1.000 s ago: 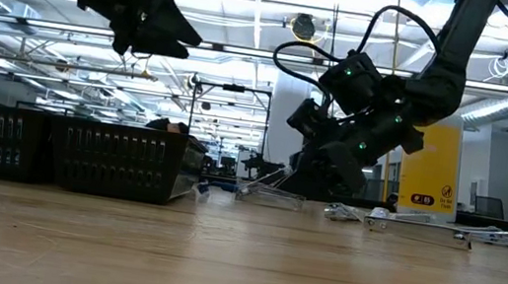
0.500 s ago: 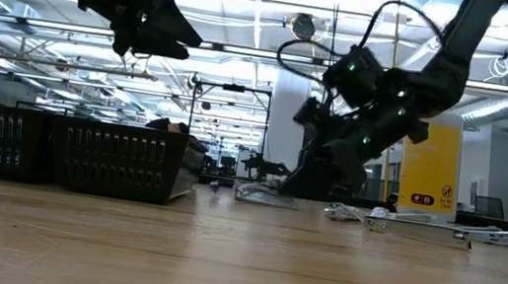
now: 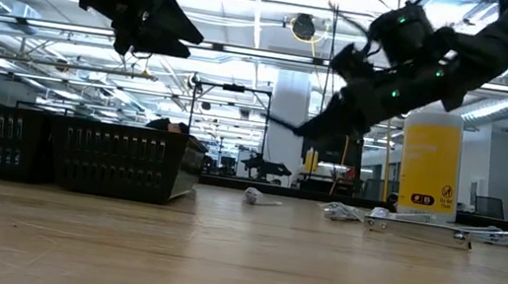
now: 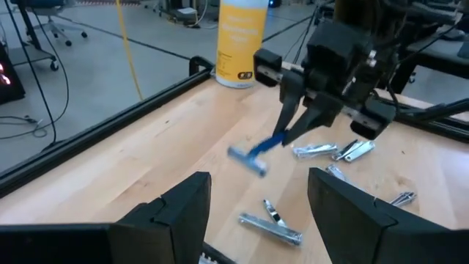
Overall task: Pick & Place Travel size toiletries
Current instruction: Put the blue razor into the bottom left black bin
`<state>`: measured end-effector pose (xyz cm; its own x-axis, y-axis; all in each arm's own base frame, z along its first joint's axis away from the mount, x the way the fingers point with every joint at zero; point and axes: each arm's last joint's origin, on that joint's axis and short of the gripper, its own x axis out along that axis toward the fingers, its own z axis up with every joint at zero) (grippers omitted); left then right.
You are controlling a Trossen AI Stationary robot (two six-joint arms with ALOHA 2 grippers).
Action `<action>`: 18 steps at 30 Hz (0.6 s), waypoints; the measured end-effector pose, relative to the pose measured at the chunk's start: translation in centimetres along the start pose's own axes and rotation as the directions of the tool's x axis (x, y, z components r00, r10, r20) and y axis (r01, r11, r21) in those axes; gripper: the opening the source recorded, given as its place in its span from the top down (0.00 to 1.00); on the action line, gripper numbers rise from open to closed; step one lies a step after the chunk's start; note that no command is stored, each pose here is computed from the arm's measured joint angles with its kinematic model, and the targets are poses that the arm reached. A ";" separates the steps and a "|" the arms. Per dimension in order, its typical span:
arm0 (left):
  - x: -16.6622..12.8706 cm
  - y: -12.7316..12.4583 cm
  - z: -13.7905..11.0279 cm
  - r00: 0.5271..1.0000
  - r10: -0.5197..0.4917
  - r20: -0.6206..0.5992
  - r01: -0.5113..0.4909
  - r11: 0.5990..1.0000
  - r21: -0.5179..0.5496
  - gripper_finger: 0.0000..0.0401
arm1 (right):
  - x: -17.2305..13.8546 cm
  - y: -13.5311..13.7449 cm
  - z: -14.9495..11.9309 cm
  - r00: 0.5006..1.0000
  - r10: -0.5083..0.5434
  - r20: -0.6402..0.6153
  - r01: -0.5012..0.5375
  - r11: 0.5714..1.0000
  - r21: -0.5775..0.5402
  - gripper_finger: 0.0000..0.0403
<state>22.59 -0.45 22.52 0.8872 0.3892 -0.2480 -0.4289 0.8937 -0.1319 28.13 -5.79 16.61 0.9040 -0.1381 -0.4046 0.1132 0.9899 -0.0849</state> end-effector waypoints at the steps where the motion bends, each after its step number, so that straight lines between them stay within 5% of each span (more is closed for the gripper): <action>1: 0.0 0.0 0.1 1.000 -0.002 0.007 0.002 1.000 -0.001 0.44 | -0.4 0.1 0.2 0.999 0.000 0.033 0.000 1.000 0.004 0.95; 8: 0.2 -0.4 0.7 0.995 -0.066 0.069 0.066 0.998 -0.004 0.44 | -2.2 1.0 0.9 0.959 0.010 0.282 -0.010 1.000 0.000 0.95; 12: 1.1 -1.0 0.5 0.988 -0.112 0.104 0.108 0.993 0.044 0.44 | -3.0 1.8 1.6 0.902 0.099 0.421 -0.099 0.995 -0.021 0.95; 18: 3.2 -2.0 -0.1 0.960 -0.164 0.228 0.107 0.964 0.242 0.44 | -3.4 3.0 2.4 0.849 0.186 0.495 -0.175 0.982 -0.069 0.95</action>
<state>26.32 -1.04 21.85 0.9607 0.2776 0.0023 -0.2769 0.9576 0.0789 26.37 -2.29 19.89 0.9924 0.0823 0.0919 -0.0754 0.9943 -0.0753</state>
